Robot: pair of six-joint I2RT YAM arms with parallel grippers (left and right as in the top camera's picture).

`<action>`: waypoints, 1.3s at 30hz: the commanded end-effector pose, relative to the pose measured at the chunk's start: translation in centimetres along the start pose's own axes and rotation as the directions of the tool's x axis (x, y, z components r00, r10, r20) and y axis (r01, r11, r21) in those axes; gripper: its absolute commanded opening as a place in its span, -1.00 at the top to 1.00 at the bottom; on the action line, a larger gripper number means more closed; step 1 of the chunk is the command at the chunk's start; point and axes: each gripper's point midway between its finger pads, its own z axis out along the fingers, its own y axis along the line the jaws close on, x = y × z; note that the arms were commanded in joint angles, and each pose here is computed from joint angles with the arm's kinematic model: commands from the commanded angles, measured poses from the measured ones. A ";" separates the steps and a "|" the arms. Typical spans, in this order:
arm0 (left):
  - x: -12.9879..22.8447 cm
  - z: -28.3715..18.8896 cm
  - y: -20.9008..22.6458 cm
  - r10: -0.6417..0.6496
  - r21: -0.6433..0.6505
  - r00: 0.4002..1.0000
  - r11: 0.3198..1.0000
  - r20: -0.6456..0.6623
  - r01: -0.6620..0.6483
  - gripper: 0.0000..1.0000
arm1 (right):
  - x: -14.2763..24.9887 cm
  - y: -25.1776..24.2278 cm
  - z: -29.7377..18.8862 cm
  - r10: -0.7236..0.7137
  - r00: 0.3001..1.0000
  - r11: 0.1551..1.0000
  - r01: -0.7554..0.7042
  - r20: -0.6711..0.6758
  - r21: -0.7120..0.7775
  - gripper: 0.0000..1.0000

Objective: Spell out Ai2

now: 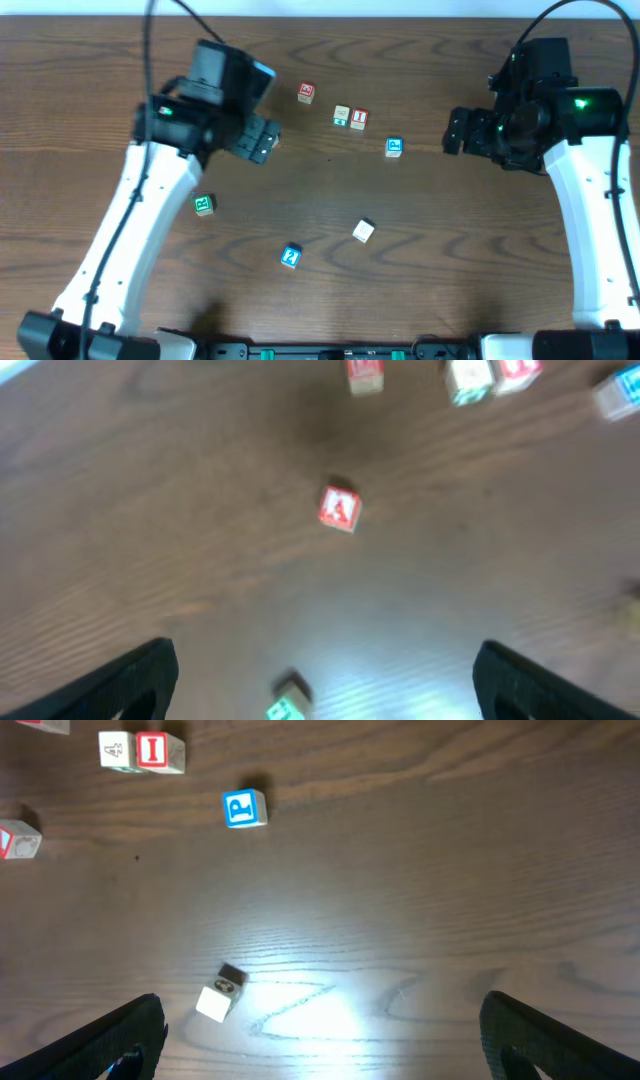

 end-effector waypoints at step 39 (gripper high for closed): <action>4.6 19.5 -0.1 0.261 0.135 0.947 0.962 -0.186 -0.238 -1.00 | 0.7 -0.4 -0.2 -0.030 0.999 0.999 0.031 -0.016 0.030 -0.98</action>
